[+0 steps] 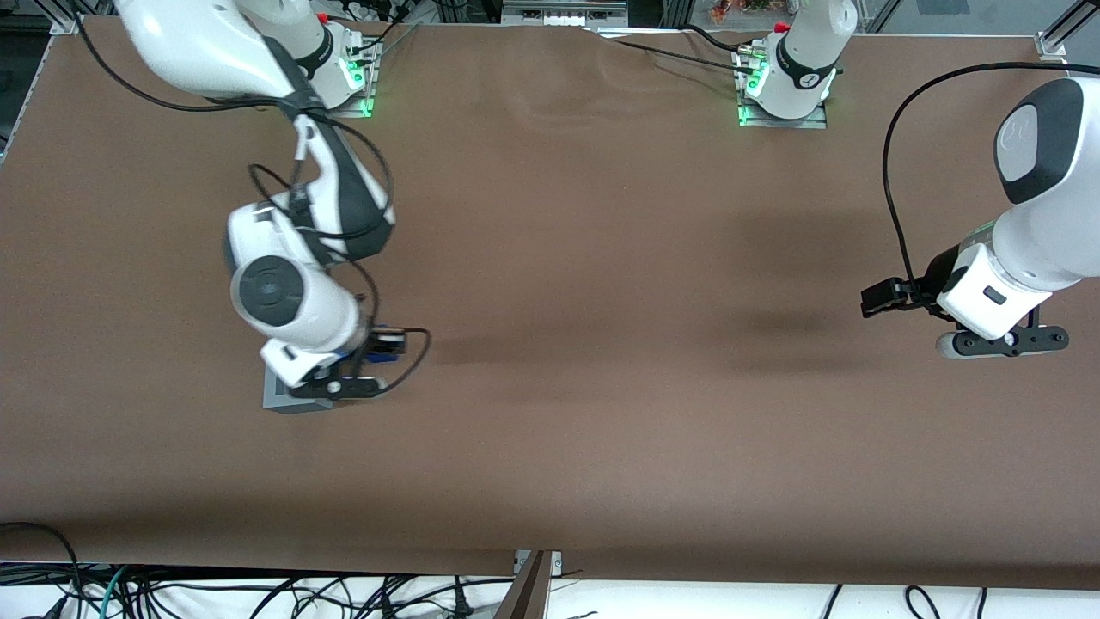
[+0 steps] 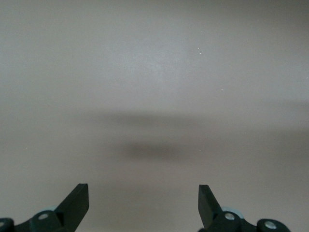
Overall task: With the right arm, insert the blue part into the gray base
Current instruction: 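Carry the blue part over the gray base's square hole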
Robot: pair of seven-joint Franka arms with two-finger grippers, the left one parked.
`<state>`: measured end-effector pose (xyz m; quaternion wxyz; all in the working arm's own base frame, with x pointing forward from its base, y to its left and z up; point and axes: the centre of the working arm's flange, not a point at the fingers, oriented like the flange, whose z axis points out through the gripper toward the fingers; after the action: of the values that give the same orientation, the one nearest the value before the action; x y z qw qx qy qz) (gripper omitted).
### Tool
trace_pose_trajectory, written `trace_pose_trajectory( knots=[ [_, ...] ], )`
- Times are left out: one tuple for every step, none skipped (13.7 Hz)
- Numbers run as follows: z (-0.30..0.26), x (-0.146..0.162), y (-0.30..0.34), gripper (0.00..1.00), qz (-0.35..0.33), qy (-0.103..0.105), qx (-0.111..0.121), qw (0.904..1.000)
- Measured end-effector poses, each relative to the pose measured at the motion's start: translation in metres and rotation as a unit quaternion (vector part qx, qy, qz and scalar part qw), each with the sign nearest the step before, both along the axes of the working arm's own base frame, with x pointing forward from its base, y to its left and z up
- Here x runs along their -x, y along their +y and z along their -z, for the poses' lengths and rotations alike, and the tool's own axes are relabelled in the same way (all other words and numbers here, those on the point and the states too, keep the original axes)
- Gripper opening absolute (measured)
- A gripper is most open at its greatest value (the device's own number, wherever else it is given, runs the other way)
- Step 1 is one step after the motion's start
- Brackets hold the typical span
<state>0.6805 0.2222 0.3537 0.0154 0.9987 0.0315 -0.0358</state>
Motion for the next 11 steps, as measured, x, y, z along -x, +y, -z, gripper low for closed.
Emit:
trace_pose_trajectory(
  knots=[
    [-0.006, -0.007, -0.026, 0.53, -0.017, 0.005, -0.001, 0.9998],
    [-0.009, -0.014, -0.052, 0.53, -0.031, 0.008, -0.003, 0.9995],
    [-0.010, -0.020, -0.078, 0.53, -0.043, 0.009, -0.006, 0.9990],
    [-0.009, -0.024, -0.100, 0.53, -0.050, 0.011, -0.009, 0.9986],
    [-0.008, -0.027, -0.118, 0.53, -0.053, 0.013, -0.014, 0.9984],
    [-0.008, -0.029, -0.132, 0.53, -0.055, 0.014, -0.020, 0.9982],
    [-0.007, -0.030, -0.142, 0.53, -0.052, 0.014, -0.026, 0.9982],
    [-0.007, -0.031, -0.149, 0.53, -0.049, 0.014, -0.028, 0.9983],
    [-0.006, -0.032, -0.154, 0.53, -0.047, 0.014, -0.029, 0.9984],
    [-0.004, -0.032, -0.156, 0.53, -0.045, 0.013, -0.029, 0.9985],
    [-0.001, -0.033, -0.156, 0.53, -0.045, 0.010, -0.030, 0.9985]
  ],
)
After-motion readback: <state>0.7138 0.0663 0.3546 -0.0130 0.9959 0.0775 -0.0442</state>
